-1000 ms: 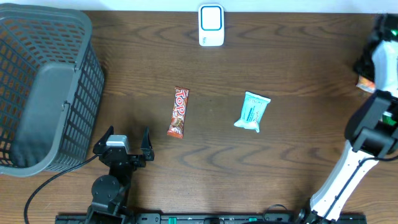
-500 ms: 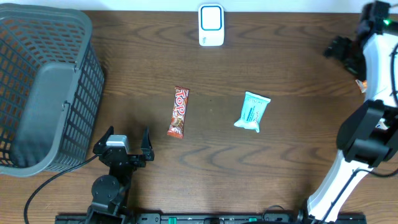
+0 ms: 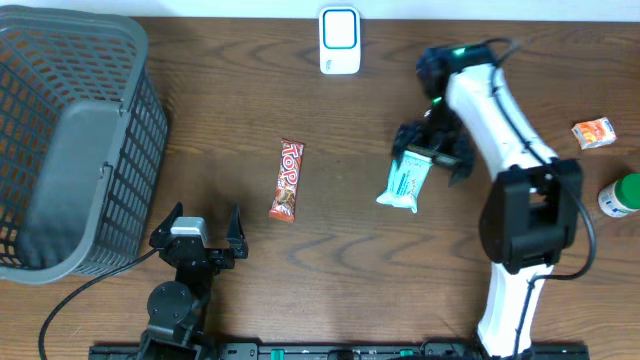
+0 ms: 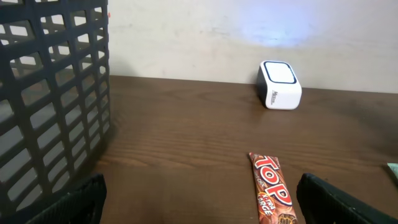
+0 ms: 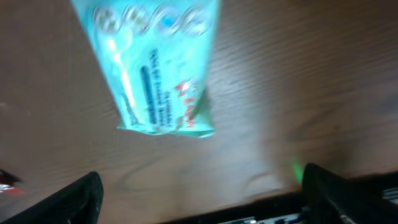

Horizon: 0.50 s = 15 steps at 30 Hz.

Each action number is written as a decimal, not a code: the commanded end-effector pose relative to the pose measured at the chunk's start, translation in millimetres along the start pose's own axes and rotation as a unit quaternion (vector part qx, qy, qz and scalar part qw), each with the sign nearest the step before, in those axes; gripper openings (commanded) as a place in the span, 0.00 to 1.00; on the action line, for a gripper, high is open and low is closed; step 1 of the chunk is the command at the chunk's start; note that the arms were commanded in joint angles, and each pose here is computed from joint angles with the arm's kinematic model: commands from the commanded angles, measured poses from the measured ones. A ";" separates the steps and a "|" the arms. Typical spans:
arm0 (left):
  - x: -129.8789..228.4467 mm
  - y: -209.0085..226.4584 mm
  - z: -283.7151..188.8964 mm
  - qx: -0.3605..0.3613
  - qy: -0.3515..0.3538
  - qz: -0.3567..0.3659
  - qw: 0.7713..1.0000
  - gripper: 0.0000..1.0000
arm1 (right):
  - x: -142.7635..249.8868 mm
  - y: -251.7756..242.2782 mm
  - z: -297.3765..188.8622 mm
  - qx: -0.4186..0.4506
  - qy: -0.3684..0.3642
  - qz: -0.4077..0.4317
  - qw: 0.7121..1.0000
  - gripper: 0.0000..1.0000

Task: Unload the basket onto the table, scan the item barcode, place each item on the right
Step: 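Reach the right gripper to the mint-green wipes pack and grasp it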

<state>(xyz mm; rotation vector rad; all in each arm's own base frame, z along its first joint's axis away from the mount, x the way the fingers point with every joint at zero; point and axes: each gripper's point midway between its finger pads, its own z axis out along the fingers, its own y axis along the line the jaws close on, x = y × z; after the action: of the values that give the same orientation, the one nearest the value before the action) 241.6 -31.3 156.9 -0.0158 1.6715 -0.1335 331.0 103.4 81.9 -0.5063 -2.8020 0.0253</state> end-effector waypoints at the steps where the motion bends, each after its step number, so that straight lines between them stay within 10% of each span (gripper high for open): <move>1: 16.7 4.1 1.7 -0.010 0.020 0.011 1.000 0.98 | 3.5 14.4 7.5 0.004 -0.015 0.025 1.000 0.90; 5: 16.7 4.1 1.7 -0.010 0.020 0.011 1.000 0.98 | -20.1 17.7 9.3 0.031 -0.093 0.057 0.994 0.75; 15: 16.7 4.1 1.7 -0.010 0.020 0.011 1.000 0.98 | -28.6 37.5 12.1 0.023 -0.139 0.057 0.988 0.73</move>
<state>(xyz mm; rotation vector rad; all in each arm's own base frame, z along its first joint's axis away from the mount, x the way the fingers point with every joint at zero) 241.6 -31.3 156.9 -0.0158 1.6715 -0.1335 367.1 123.1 60.8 -0.6948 -3.0043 0.1578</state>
